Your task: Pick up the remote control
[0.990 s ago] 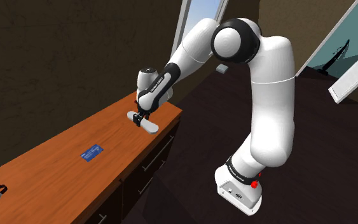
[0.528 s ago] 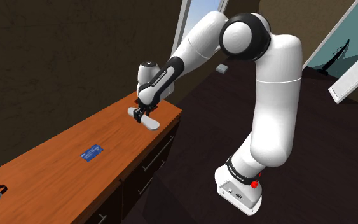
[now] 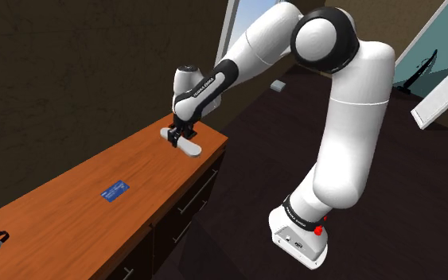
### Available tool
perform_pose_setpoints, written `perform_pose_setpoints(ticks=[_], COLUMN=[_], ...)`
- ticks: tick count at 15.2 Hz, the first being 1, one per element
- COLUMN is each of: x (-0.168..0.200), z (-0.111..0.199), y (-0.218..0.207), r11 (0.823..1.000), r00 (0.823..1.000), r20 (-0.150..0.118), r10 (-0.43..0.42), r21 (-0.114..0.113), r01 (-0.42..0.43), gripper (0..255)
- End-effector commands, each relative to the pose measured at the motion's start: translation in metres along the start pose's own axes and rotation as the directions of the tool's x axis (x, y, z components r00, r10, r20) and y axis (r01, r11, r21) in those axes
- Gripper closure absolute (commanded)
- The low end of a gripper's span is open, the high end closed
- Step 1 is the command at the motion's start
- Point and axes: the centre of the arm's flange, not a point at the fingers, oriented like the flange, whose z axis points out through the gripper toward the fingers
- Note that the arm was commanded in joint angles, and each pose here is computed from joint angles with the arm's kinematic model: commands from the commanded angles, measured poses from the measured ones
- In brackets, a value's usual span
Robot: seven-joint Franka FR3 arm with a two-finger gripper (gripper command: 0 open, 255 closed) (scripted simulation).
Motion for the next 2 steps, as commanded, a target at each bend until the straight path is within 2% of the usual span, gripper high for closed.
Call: perform_pose_setpoints(ticks=[1,2], x=[0.0014,0.0014], z=[-0.0061,-0.0061], y=[0.0005,0.0005], r11=[1.000,1.000], r00=[1.000,1.000], r20=[0.000,0.000], r10=[0.000,0.000], r21=[0.000,0.000], r01=[0.000,0.000], gripper=[255,255])
